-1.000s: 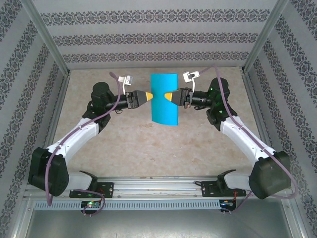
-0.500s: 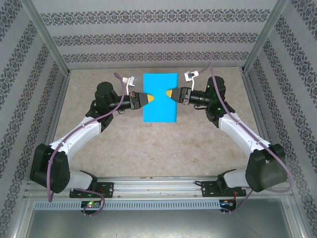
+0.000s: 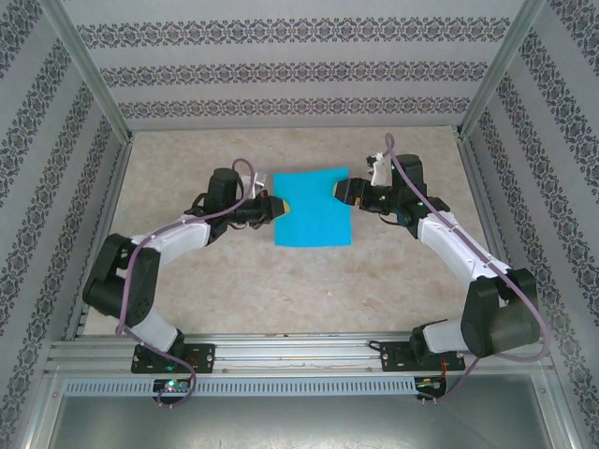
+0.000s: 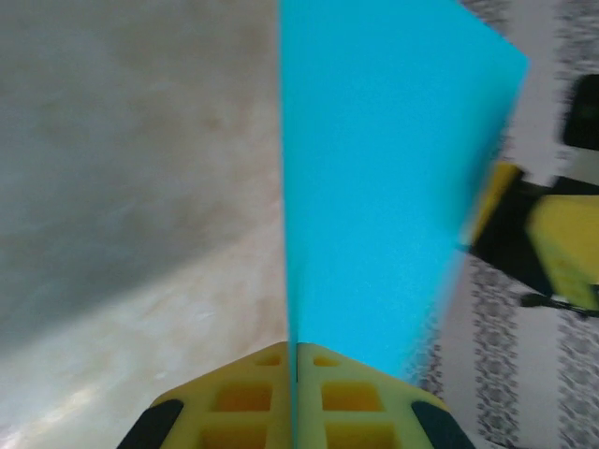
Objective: Fold a paper plane with a square sheet of paper (fold left side to right side)
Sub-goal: Place the paper at the center of the table, then first fold in half a square sheet of paper at the center of the table.
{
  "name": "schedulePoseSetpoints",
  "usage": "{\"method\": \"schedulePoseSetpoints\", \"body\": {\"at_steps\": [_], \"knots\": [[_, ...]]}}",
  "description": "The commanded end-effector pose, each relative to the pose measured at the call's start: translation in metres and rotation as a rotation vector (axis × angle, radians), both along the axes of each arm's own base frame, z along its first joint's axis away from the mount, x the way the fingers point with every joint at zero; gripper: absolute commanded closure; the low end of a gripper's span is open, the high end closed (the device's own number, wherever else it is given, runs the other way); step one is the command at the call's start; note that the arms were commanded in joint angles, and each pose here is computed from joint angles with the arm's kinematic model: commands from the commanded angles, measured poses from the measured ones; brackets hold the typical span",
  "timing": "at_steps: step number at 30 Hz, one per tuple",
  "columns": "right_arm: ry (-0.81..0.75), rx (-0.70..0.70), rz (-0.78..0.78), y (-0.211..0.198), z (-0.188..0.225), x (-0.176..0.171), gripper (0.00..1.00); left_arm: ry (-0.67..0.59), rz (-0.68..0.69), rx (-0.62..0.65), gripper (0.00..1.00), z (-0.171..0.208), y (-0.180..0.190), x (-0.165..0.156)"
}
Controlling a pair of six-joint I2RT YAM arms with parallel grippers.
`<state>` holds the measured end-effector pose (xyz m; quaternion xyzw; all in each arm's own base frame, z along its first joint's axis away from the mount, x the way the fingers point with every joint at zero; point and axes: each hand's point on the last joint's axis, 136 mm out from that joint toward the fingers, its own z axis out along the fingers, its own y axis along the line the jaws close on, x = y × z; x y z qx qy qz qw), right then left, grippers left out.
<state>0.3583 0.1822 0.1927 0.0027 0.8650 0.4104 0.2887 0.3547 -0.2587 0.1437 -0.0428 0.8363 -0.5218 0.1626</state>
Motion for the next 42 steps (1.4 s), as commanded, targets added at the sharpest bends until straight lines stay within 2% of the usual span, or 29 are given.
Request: {"method": "schedulePoseSetpoints", "body": {"at_steps": [1, 5, 7, 11, 15, 19, 24, 32, 37, 42], "knots": [[0.161, -0.106, -0.060, -0.017, -0.056, -0.012, 0.43, 0.093, 0.010, 0.135, 1.00, -0.052, 0.011, -0.009], [0.262, -0.116, -0.067, -0.013, -0.092, -0.020, 0.54, 0.135, 0.005, 0.232, 1.00, -0.086, 0.020, -0.013], [0.305, -0.136, -0.066, -0.010, -0.108, -0.023, 0.65, 0.154, 0.001, 0.256, 1.00, -0.096, 0.022, -0.015], [0.376, -0.143, -0.022, 0.006, -0.132, -0.029, 0.86, 0.178, -0.026, 0.287, 1.00, -0.109, 0.023, -0.019], [0.413, -0.171, 0.006, 0.019, -0.148, -0.031, 0.99, 0.171, -0.036, 0.288, 1.00, -0.108, 0.023, -0.018], [0.451, -0.197, 0.010, 0.026, -0.163, -0.032, 1.00, 0.169, -0.049, 0.280, 0.99, -0.105, 0.021, -0.020], [0.514, -0.243, -0.010, 0.023, -0.182, -0.038, 1.00, 0.163, -0.048, 0.263, 0.92, -0.100, 0.019, -0.020], [0.576, -0.317, -0.013, 0.014, -0.203, -0.052, 1.00, 0.126, -0.065, 0.216, 0.74, -0.080, 0.005, -0.021], [0.581, -0.343, -0.009, 0.010, -0.207, -0.055, 1.00, 0.090, -0.073, 0.206, 0.59, -0.060, -0.005, -0.022], [0.584, -0.357, -0.002, 0.009, -0.210, -0.056, 1.00, 0.055, -0.095, 0.210, 0.49, -0.043, -0.016, -0.022]]}}
